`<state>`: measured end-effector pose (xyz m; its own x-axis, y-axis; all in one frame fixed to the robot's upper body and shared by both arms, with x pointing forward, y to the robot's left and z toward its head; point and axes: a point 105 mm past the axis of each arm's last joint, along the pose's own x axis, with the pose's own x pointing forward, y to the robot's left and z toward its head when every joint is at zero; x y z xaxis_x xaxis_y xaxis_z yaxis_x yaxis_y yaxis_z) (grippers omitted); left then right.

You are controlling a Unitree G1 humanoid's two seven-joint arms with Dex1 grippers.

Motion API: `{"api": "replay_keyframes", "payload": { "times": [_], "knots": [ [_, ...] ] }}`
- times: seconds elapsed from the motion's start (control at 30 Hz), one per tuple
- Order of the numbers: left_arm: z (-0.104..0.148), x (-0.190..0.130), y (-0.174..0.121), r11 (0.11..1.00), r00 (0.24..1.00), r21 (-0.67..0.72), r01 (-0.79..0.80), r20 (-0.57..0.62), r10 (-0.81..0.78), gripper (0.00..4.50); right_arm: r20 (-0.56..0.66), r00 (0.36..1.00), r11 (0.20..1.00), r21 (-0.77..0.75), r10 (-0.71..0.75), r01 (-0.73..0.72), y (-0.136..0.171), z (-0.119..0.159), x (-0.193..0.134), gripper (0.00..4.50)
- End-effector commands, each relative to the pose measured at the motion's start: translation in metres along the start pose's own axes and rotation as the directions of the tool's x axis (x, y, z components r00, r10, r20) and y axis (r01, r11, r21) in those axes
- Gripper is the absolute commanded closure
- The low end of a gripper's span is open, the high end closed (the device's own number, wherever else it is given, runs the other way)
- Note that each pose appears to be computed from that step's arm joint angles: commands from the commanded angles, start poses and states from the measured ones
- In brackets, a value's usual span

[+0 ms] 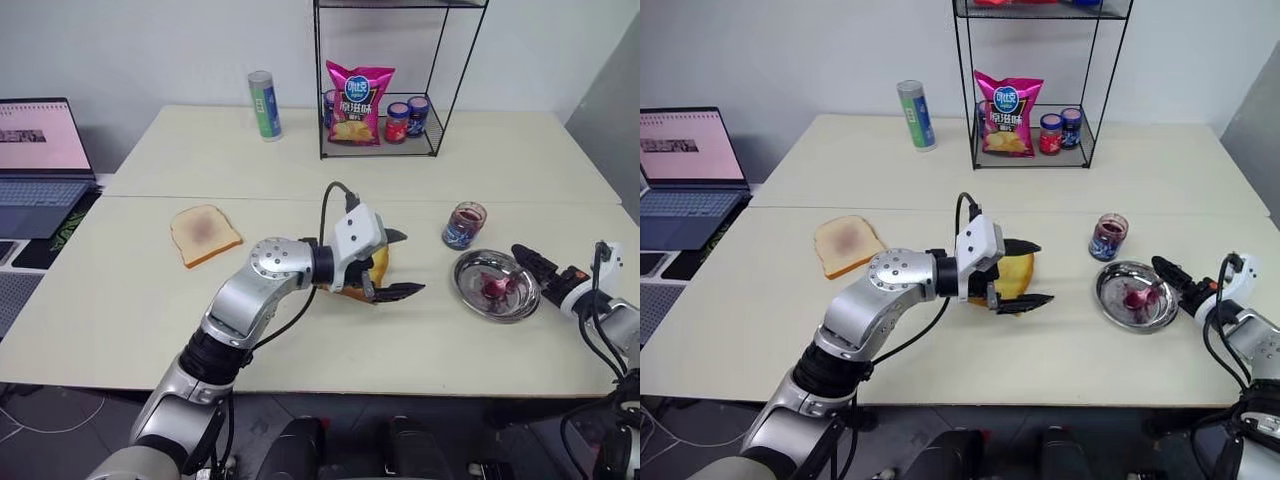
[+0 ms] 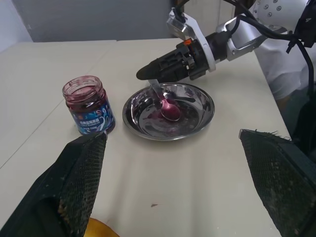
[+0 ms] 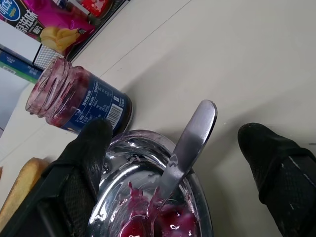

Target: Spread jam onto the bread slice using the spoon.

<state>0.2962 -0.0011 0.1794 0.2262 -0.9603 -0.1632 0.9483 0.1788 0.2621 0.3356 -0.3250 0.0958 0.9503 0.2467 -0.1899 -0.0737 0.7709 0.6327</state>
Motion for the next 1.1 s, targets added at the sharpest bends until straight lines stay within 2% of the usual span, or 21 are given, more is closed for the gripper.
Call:
{"api": "replay_keyframes", "payload": {
  "times": [0.03, 0.07, 0.17, 0.5, 0.73, 1.1],
  "knots": [
    [0.012, -0.004, 0.0, 1.0, 0.999, 0.028, -0.013, 0.031, 0.012, 0.02, 0.039, 0.999, 1.0, -0.001, 0.022, -0.022, 0.002, 0.008, 0.001, 0.0],
    [0.012, -0.004, 0.0, 0.999, 0.999, 0.029, -0.014, 0.03, 0.014, 0.02, 0.041, 0.999, 1.0, 0.004, 0.022, -0.022, 0.002, 0.008, 0.001, 0.0],
    [0.013, -0.004, 0.002, 0.999, 0.999, 0.03, -0.017, 0.027, 0.016, 0.0, 0.041, 0.999, 1.0, 0.007, 0.03, -0.031, 0.002, 0.007, 0.001, 0.45],
    [0.012, -0.003, 0.002, 1.0, 1.0, 0.026, -0.014, 0.024, 0.013, 0.0, 0.053, 0.998, 1.0, -0.017, 0.026, -0.025, 0.002, 0.008, 0.003, 2.67],
    [0.01, -0.002, -0.002, 1.0, 1.0, 0.022, -0.003, 0.024, 0.002, 0.0, 0.083, 0.997, 1.0, -0.03, -0.006, 0.008, -0.004, 0.011, 0.003, 4.44],
    [0.012, -0.003, 0.001, 1.0, 1.0, 0.027, -0.006, 0.025, 0.005, 0.0, 0.087, 0.996, 0.998, -0.052, 0.036, -0.032, 0.008, 0.014, -0.002, 4.48]
  ]
}}
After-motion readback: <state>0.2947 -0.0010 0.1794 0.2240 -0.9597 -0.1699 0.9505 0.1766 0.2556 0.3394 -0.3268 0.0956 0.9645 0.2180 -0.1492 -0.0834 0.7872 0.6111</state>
